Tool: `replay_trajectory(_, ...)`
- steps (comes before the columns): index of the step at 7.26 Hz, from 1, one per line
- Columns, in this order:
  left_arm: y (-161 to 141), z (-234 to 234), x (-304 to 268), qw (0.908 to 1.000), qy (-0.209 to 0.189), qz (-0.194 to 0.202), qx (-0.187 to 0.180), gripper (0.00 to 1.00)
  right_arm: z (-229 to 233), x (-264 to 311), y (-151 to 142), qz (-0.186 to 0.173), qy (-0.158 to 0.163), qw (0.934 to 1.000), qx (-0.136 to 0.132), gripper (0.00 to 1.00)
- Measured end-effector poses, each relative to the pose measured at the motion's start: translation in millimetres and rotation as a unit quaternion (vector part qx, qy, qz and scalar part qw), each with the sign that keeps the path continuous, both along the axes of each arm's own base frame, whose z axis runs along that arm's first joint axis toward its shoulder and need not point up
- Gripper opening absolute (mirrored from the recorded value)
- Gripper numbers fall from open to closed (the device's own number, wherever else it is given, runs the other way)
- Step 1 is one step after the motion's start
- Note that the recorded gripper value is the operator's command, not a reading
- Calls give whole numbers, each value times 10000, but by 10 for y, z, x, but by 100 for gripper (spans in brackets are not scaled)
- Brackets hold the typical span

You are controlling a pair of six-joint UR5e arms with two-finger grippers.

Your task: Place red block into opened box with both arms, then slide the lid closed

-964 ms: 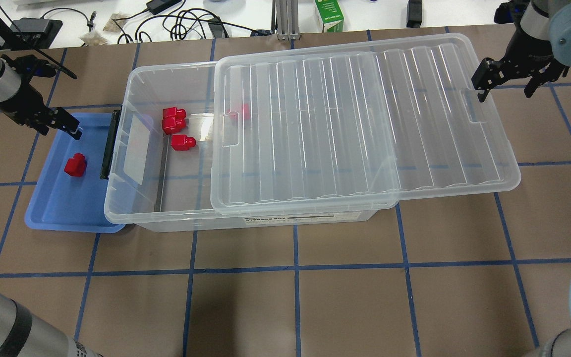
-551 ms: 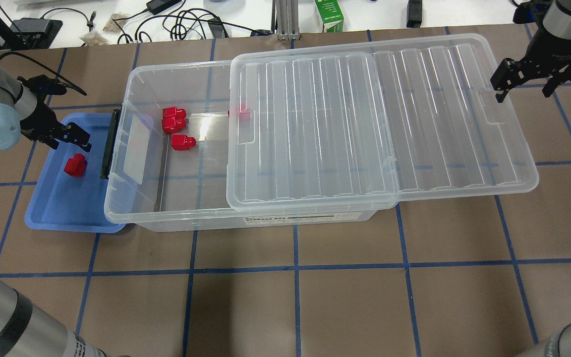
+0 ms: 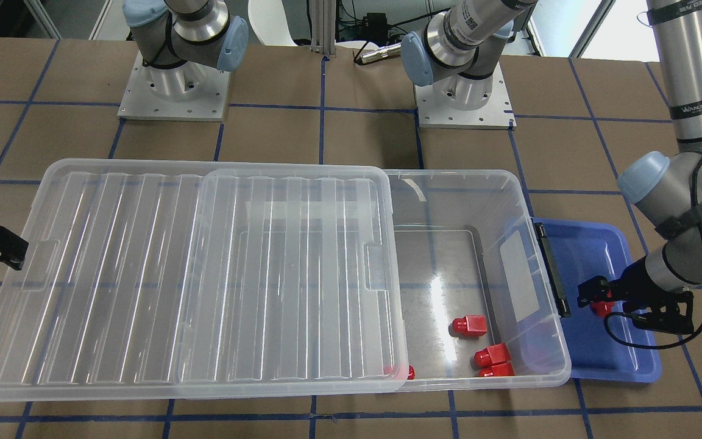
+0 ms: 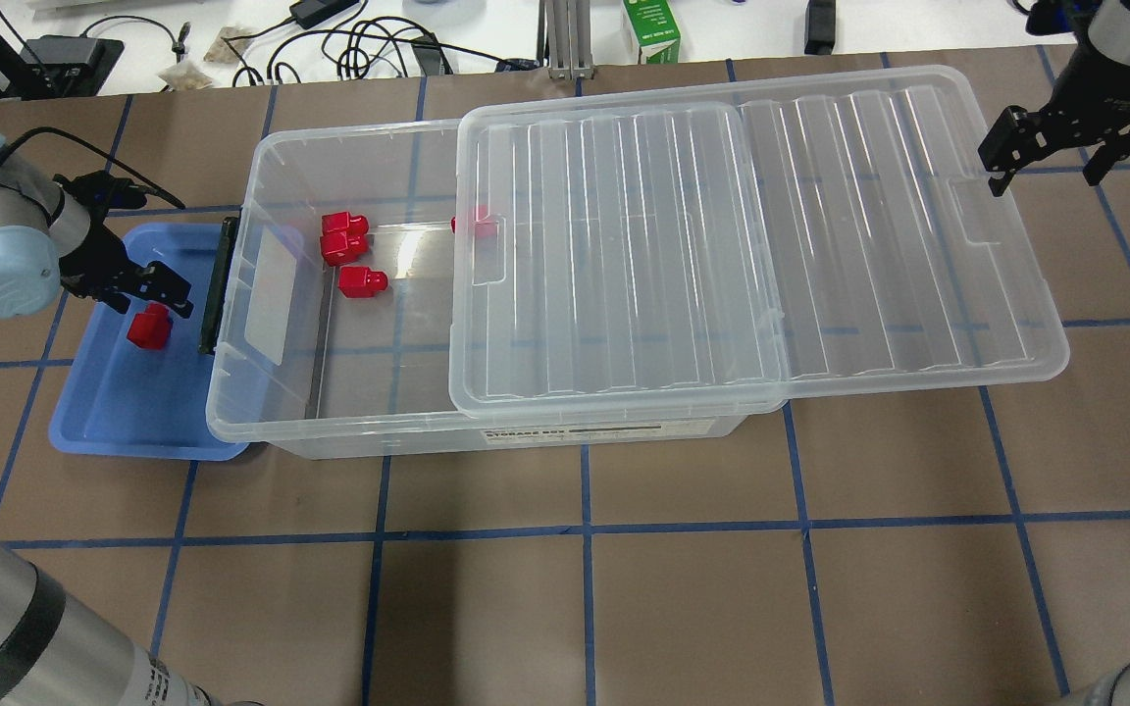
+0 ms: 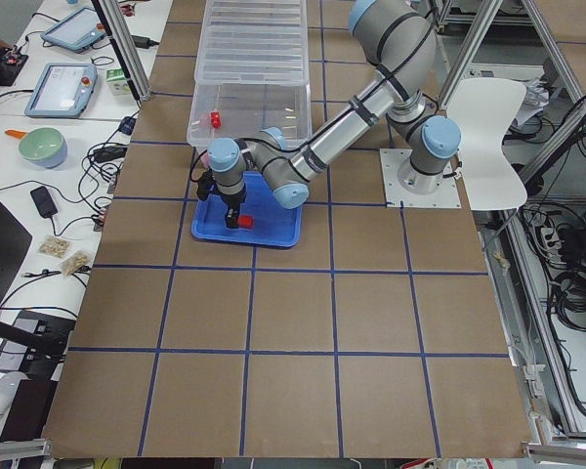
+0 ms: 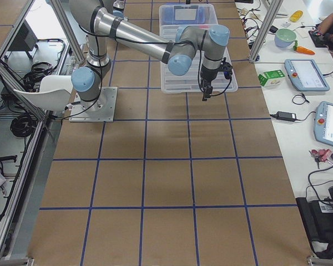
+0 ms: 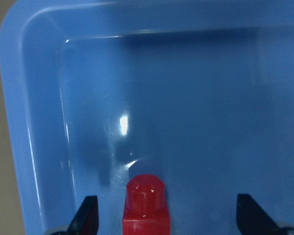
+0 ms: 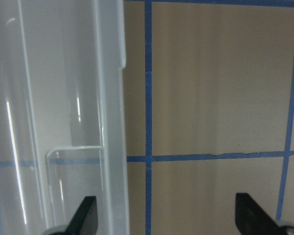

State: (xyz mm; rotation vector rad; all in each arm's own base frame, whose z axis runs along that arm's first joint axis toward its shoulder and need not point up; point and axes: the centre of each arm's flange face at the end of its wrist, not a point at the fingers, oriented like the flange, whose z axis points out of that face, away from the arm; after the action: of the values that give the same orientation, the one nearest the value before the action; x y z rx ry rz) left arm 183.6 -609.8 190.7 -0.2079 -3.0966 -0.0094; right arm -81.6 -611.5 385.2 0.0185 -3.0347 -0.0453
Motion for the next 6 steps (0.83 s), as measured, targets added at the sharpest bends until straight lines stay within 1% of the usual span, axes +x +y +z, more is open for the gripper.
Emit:
replay_trajectory(1, 9, -29, 7, 10000, -14, 4, 32, 71, 67, 35, 29, 2, -8, 10000, -29, 100)
replay_trajectory(2, 19, -45, 23, 9999, -73, 8, 78, 38, 195, 76, 93, 3, -11, 10000, -67, 100)
replay_trajectory(3, 29, -58, 33, 9998, -126, 11, 122, 19, 369, 120, 192, 3, -6, 9999, -108, 100)
replay_trajectory(4, 38, -68, 35, 9998, -147, 12, 150, 3, 524, 172, 284, 16, -1, 9999, -147, 100)
replay_trajectory(5, 46, -58, 35, 9998, -157, 12, 154, 0, 620, 222, 342, 45, -2, 9998, -168, 100)
replay_trajectory(6, 51, -20, 35, 9998, -174, 14, 136, 0, 646, 244, 358, 72, -5, 9998, -171, 100)
